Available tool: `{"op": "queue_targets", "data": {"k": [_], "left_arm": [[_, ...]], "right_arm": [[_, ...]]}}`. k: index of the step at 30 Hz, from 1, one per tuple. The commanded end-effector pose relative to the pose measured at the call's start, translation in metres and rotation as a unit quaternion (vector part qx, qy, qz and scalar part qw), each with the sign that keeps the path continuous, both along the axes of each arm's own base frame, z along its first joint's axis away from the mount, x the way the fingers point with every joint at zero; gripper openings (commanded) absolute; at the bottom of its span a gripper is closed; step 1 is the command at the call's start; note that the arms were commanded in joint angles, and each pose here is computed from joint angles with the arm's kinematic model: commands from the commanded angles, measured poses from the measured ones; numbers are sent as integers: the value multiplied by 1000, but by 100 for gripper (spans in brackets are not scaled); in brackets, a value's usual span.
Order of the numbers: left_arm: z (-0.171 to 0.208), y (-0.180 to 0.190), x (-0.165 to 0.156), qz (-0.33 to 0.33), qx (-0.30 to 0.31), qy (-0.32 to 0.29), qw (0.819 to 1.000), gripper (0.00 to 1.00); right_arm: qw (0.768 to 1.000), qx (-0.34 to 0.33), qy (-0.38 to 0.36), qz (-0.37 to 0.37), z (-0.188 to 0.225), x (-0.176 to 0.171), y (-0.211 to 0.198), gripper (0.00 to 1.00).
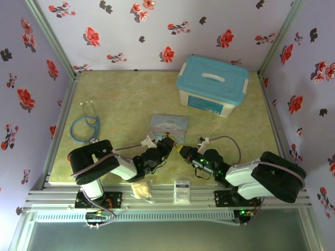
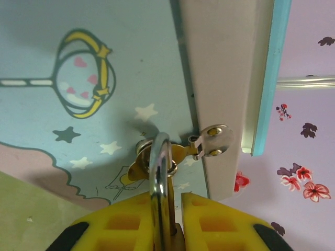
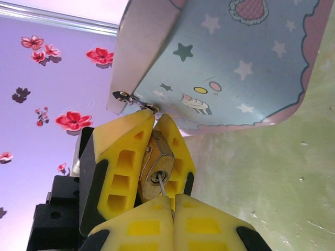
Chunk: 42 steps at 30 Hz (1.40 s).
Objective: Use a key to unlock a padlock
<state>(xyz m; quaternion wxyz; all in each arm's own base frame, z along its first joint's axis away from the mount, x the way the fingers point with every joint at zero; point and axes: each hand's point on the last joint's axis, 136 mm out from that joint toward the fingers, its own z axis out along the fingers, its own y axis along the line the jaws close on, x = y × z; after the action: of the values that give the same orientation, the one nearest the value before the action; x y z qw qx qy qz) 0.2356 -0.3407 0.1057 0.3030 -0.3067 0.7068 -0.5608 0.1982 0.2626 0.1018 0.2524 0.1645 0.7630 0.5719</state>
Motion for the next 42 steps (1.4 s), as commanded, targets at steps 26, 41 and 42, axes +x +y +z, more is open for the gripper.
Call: {"op": "queue_targets", "data": {"k": [26, 41, 42], "left_arm": [[52, -39, -21, -73, -86, -38, 993, 0], [78, -41, -25, -94, -109, -56, 988, 0], [78, -42, -25, -95, -111, -55, 988, 0]], "right_arm": [[995, 90, 45, 15, 12, 24, 5, 0], [991, 105, 35, 70, 26, 33, 7, 0], [991, 105, 32, 76, 28, 33, 10, 0]]}}
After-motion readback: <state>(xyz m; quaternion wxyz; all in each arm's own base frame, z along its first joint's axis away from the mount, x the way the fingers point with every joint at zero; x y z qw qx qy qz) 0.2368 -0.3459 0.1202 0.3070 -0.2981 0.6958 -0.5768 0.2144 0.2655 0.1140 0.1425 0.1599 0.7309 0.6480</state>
